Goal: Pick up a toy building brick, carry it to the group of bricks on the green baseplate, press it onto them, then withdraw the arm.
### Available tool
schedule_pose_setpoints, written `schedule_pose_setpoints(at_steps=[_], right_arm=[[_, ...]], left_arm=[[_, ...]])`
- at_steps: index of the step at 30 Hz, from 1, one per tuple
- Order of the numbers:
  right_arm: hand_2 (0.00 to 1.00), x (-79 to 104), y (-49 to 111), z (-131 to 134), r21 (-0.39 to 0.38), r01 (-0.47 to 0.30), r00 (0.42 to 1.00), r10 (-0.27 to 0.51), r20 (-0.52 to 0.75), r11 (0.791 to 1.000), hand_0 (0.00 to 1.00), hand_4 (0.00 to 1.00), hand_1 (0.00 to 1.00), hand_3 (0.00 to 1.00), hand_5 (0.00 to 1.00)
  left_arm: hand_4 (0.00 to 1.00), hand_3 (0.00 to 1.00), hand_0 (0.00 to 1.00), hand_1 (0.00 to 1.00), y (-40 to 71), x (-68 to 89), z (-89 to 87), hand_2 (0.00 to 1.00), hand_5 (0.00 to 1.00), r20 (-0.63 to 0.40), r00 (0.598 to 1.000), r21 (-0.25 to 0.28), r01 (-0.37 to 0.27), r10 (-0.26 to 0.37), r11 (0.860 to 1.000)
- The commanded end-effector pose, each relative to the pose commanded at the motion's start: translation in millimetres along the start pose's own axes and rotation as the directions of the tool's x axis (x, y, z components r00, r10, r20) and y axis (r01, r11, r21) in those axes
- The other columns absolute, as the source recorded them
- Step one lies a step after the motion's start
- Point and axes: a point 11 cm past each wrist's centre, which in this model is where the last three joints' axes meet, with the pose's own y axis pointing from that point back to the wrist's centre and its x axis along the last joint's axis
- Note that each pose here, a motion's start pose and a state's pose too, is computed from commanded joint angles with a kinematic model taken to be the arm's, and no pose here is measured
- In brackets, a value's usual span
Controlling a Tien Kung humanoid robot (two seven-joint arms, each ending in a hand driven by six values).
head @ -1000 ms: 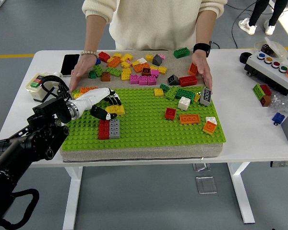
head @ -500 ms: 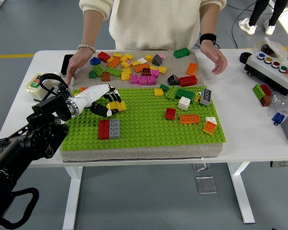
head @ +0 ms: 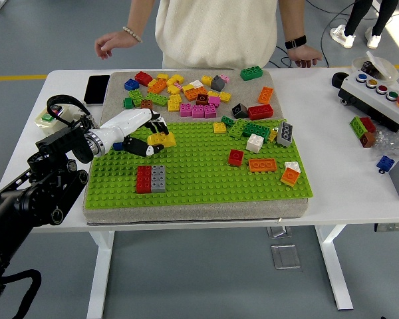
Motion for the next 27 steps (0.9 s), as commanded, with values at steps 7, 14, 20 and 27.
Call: schedule_pose_setpoints(at_steps=[7, 14, 20, 27], right_arm=[[0.684, 4.7, -0.3, 0.5, -0.001, -0.003, 1.0, 0.003, 0.01, 1.0, 0.728, 0.948, 0.635, 0.619, 0.495], [0.684, 6.5, -0.4, 0.2, -0.001, -0.003, 1.0, 0.003, 0.014, 1.0, 0.729, 0.947, 0.635, 0.621, 0.495], [0.684, 7.0, -0.3, 1.8, -0.006, -0.004, 1.0, 0.004, 0.013, 1.0, 0.729, 0.947, 0.635, 0.62, 0.495], [0.684, 6.9, -0.1, 5.8, -0.013, -0.002, 1.0, 0.003, 0.014, 1.0, 0.728, 0.947, 0.635, 0.621, 0.495]], left_arm=[[0.646, 0.525, 0.609, 0.567, 20.1, -5.7, 4.6, 0.541, 0.002, 0.022, 1.0, -0.02, -0.008, 0.008, 1.0], [0.657, 0.527, 0.609, 0.568, 35.9, -13.3, 2.3, 0.543, 0.002, 0.027, 1.0, -0.014, -0.009, 0.01, 1.0], [0.663, 0.527, 0.607, 0.569, 45.7, -24.4, -0.6, 0.543, 0.002, 0.038, 0.999, -0.008, 0.009, -0.009, 1.0], [0.662, 0.527, 0.605, 0.567, 54.3, -31.5, -2.7, 0.541, 0.002, 0.049, 0.999, -0.004, 0.024, -0.023, 1.0]])
